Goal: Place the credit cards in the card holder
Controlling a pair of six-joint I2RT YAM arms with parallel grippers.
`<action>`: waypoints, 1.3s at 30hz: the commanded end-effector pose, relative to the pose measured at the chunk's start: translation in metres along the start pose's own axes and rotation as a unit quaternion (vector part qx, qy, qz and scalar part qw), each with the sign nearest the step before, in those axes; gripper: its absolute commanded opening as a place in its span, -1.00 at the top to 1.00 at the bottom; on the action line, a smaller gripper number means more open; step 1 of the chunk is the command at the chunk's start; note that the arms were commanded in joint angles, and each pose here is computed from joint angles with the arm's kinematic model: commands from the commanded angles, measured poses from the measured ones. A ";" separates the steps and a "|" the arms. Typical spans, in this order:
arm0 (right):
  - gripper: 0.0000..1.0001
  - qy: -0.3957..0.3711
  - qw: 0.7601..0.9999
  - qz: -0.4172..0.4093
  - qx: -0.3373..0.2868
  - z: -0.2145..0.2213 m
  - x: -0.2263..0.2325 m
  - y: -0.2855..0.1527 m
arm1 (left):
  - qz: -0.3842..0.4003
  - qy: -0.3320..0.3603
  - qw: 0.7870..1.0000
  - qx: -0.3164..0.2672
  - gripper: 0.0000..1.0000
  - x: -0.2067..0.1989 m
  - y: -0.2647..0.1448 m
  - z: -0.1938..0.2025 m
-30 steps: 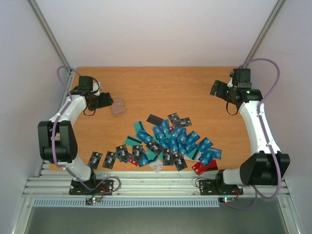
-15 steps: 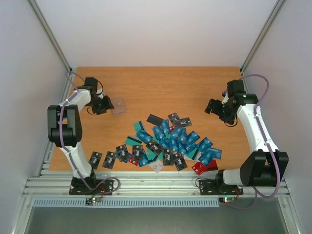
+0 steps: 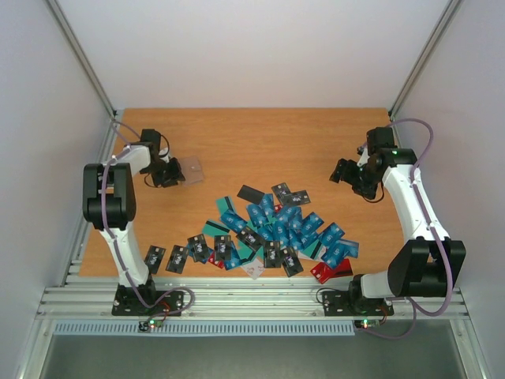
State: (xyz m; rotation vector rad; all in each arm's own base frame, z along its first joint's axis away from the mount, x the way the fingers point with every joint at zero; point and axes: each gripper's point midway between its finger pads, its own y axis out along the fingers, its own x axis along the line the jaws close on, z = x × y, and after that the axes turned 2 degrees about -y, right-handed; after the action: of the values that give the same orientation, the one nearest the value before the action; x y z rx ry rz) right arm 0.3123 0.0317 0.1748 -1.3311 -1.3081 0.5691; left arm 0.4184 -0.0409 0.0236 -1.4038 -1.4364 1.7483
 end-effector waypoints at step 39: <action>-0.56 0.039 0.950 -0.304 0.062 0.040 0.101 -0.055 | 0.166 0.168 0.971 -0.040 1.00 -0.165 -0.129 0.114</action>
State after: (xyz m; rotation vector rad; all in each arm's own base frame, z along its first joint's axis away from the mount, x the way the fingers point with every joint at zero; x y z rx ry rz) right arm 0.2826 0.1034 0.2357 -0.9224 -1.4635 0.2486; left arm 0.3632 -0.1662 0.1590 -1.9186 -1.1722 1.5407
